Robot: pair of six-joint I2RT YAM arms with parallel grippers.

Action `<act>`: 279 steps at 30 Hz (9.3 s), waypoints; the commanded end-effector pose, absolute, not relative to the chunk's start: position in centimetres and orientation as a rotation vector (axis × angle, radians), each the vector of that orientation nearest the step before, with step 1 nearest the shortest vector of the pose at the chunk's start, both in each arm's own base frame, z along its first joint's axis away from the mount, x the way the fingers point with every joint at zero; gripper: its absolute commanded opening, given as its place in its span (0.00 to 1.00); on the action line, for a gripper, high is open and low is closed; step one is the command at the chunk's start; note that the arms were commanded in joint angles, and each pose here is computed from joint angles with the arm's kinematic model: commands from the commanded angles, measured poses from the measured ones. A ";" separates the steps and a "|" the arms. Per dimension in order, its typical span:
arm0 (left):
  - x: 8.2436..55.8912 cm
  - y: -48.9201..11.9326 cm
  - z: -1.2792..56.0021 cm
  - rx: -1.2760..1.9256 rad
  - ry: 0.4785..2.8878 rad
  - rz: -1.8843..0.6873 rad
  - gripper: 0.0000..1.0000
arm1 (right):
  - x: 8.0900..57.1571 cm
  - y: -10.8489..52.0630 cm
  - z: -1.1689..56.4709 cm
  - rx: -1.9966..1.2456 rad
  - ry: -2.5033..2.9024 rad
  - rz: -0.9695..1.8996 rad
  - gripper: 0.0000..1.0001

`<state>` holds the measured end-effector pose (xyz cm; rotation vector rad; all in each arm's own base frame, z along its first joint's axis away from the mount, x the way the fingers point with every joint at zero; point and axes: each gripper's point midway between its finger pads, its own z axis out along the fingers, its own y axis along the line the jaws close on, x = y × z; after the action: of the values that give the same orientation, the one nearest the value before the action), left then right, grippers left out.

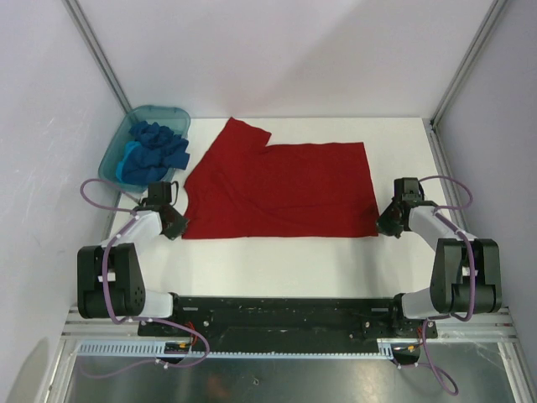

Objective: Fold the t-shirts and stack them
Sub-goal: Fold the flattened tshirt in 1/3 of the way

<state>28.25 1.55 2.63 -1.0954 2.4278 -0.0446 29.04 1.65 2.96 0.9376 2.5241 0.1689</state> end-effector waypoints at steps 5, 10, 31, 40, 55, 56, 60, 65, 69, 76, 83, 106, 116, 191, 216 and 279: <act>29.2 3.3 4.7 -1.078 2.329 0.012 0.00 | 29.1 -0.7 4.0 0.922 2.495 0.063 0.00; 29.1 3.0 5.0 -1.070 2.337 -0.029 0.00 | 29.0 -0.8 4.5 0.904 2.496 0.043 0.00; 27.5 -1.5 3.7 -0.889 2.474 -0.178 0.42 | 29.4 0.4 3.5 0.888 2.526 0.066 0.00; 26.6 -0.5 2.5 -0.945 2.477 -0.086 0.35 | 29.5 0.5 3.2 0.887 2.532 0.074 0.00; 28.1 2.5 6.2 -0.945 2.350 0.073 0.00 | 29.4 -0.7 3.9 0.893 2.508 0.039 0.00; 28.1 2.8 6.6 -0.947 2.340 0.081 0.00 | 29.3 -0.8 4.0 0.894 2.507 0.033 0.00; 27.9 3.4 7.3 -0.955 2.323 0.103 0.00 | 28.8 -1.4 4.2 0.899 2.509 0.007 0.00; 27.4 3.2 7.3 -0.962 2.325 0.081 0.00 | 28.3 -1.6 4.8 0.897 2.508 0.006 0.00; 27.5 1.0 6.5 -0.900 2.402 -0.047 0.00 | 28.2 -0.9 4.7 0.876 2.523 0.015 0.00; 27.0 -1.5 5.3 -0.763 2.486 -0.111 0.42 | 28.4 -0.3 4.2 0.862 2.537 0.028 0.00; 26.5 -1.9 3.5 -0.748 2.546 -0.054 0.47 | 28.6 -0.2 4.0 0.861 2.540 0.035 0.00; 26.2 2.0 3.9 -0.894 2.452 0.196 0.00 | 28.8 -0.7 3.9 0.866 2.539 0.041 0.00; 23.9 5.6 5.4 -1.051 2.332 0.290 0.00 | 27.3 0.0 4.0 0.883 2.581 0.044 0.00; 42.2 -7.1 5.1 -0.228 2.545 0.210 0.55 | 35.8 18.8 9.6 0.280 2.373 0.409 0.40; 33.0 -6.3 4.4 -0.395 2.594 0.111 0.14 | 36.9 38.7 9.7 -0.314 2.265 0.775 0.40; 28.7 -1.9 4.9 -0.654 2.538 -0.026 0.24 | 32.4 53.3 9.2 -0.744 2.124 1.006 0.53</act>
<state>28.44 -2.10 4.48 -0.6667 2.5582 -0.0059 32.35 51.39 9.57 -0.6995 2.1573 0.9648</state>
